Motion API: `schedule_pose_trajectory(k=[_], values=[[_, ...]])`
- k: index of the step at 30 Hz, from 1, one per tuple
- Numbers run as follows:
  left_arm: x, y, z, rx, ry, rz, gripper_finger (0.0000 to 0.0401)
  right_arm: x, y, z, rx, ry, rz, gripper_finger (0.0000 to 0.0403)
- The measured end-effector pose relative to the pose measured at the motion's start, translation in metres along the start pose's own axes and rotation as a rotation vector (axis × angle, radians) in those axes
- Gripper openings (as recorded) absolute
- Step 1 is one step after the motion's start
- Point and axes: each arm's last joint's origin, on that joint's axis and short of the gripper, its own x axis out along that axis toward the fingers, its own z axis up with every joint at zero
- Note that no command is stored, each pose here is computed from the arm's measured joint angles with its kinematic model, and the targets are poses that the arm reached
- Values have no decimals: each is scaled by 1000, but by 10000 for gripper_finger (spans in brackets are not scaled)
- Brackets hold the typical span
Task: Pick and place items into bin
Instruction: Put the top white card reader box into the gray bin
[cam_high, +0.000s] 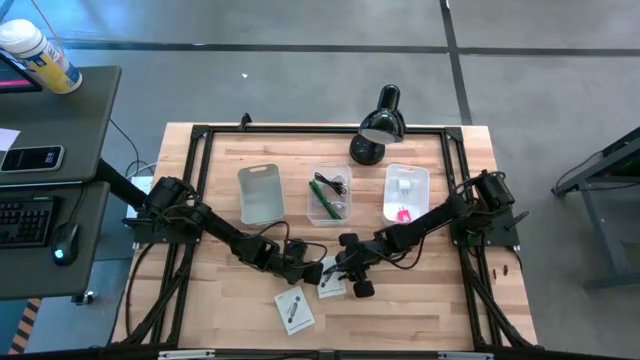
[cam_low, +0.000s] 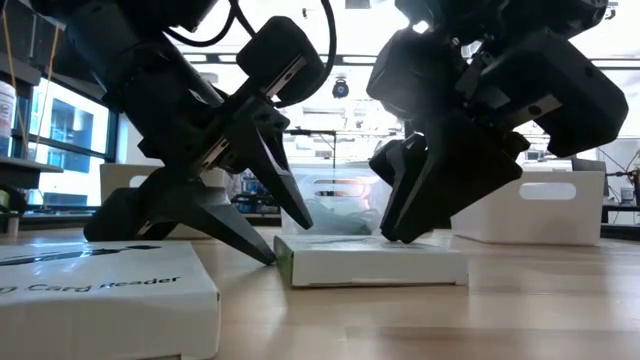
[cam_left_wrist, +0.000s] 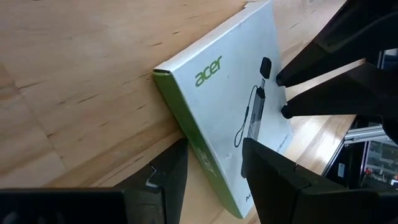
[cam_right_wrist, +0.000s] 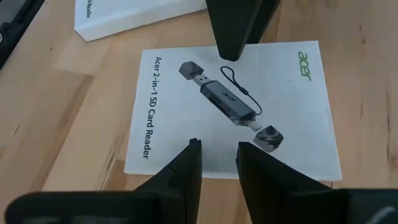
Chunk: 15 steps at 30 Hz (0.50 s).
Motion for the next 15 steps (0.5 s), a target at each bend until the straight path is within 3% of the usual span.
schedule_pose_trajectory(k=[15], values=[[0,-2,-1,0,31,-15,143,8,0,-9,8,52,-10,94]])
